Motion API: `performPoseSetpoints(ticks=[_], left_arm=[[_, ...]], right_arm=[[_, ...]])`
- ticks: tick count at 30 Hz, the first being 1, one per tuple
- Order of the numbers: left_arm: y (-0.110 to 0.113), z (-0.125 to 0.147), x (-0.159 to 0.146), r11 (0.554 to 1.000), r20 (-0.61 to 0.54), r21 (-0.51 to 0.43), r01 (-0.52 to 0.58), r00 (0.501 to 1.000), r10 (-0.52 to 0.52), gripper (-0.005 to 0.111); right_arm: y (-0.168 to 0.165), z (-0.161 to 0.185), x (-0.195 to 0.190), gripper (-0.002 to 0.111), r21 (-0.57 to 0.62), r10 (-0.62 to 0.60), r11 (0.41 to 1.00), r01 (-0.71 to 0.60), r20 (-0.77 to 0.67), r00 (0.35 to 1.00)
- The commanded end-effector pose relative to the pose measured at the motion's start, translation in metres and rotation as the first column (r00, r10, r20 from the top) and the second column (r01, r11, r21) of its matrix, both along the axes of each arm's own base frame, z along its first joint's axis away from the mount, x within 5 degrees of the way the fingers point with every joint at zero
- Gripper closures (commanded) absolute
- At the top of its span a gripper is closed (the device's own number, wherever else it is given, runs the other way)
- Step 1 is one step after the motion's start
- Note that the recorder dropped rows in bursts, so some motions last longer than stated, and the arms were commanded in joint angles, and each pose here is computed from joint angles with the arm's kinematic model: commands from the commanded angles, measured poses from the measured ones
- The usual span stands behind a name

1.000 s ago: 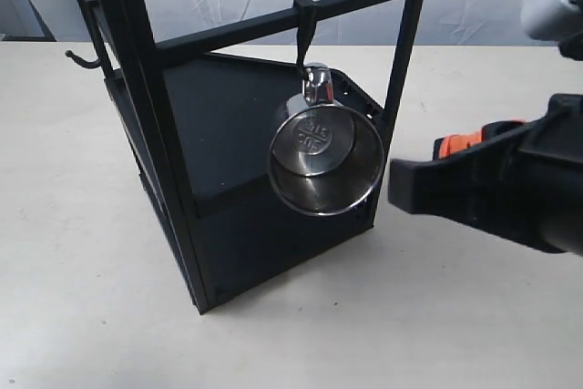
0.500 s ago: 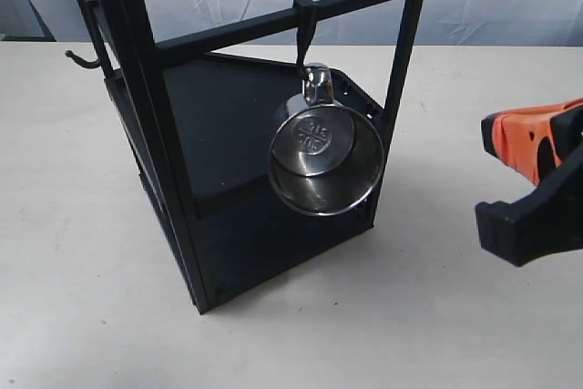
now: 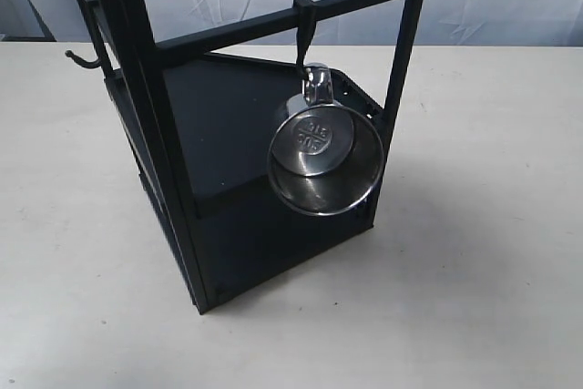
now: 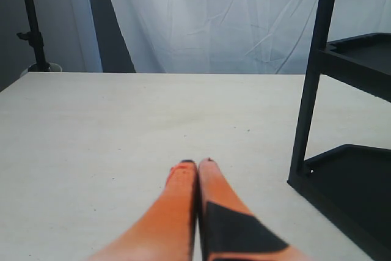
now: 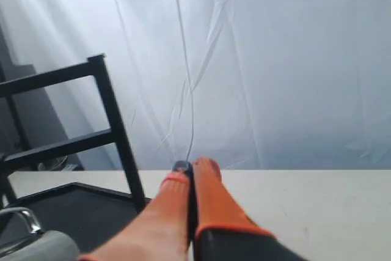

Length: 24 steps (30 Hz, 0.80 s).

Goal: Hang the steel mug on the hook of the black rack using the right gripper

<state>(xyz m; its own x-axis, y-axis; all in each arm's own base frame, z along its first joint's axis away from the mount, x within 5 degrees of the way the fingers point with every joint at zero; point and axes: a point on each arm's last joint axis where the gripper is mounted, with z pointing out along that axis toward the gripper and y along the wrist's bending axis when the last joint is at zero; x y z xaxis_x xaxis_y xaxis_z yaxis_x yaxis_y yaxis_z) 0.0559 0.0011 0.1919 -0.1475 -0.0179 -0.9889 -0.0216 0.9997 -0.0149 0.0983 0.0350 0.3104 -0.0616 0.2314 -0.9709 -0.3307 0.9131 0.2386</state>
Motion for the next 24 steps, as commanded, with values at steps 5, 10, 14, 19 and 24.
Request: performPoseSetpoints(ticks=[5,10,14,19,24], left_arm=[[0.000,0.000,0.000,1.000,0.005,-0.002,0.001,1.000,-0.001,0.105],[0.000,0.000,0.000,1.000,0.005,-0.002,0.001,1.000,-0.001,0.105],[0.000,0.000,0.000,1.000,0.005,-0.002,0.001,1.000,-0.001,0.105],[0.000,0.000,0.000,1.000,0.005,-0.002,0.001,1.000,-0.001,0.105],[0.000,0.000,0.000,1.000,0.005,-0.002,0.001,1.000,-0.001,0.105]], right_arm=[[-0.008,-0.026,-0.014,0.109,-0.033,-0.033,0.999,0.035,0.036,0.999],[-0.018,-0.045,-0.014,0.109,-0.037,-0.137,0.990,0.133,-0.111,0.984],[-0.021,-0.057,-0.019,0.109,-0.122,-0.167,0.981,0.151,-0.140,0.976],[-0.025,-0.070,-0.027,0.109,-0.146,-0.199,0.972,0.182,-0.114,0.973],[-0.029,-0.084,-0.032,0.109,-0.192,-0.249,0.955,0.226,-0.103,0.963]])
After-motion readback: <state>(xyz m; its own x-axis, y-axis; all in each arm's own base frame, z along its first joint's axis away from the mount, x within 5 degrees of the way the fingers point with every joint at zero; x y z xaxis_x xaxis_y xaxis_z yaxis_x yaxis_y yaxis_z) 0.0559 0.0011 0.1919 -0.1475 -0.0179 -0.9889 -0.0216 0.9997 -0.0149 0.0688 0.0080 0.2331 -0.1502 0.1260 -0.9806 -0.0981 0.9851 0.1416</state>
